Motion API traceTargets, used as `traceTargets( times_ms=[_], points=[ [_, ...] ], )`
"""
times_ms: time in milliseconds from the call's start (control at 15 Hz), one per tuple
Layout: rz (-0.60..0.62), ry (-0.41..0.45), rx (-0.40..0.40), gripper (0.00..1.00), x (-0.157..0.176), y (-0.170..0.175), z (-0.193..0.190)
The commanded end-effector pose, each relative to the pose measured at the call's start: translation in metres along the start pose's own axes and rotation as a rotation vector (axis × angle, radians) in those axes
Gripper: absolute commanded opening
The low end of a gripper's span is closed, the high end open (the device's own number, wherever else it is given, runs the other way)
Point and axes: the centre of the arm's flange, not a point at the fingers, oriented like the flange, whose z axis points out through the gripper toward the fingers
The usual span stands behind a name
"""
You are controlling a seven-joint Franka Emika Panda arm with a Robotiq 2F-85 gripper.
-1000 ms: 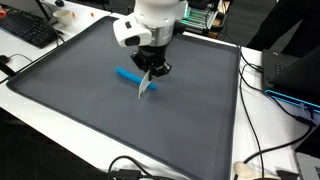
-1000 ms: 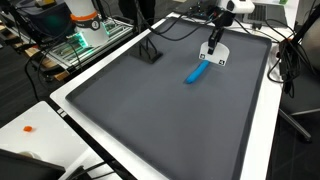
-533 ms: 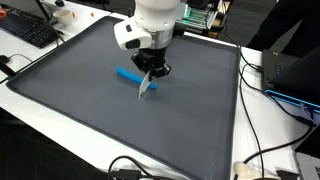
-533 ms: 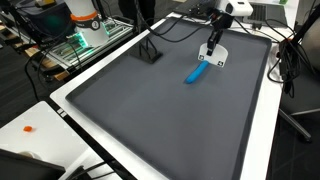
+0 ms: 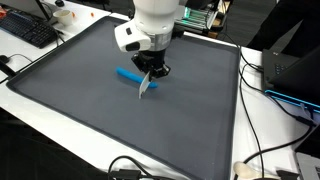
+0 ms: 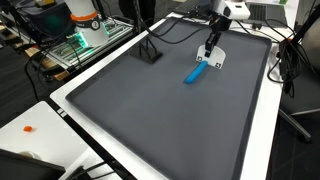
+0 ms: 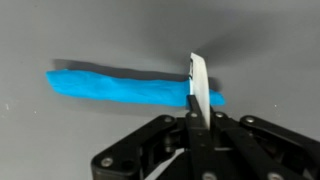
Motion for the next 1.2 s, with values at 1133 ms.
traceTargets(
  times_ms=[1133],
  points=[
    [0.025,-0.126,0.04,0.01,-0.033,0.011,-0.009]
  ],
)
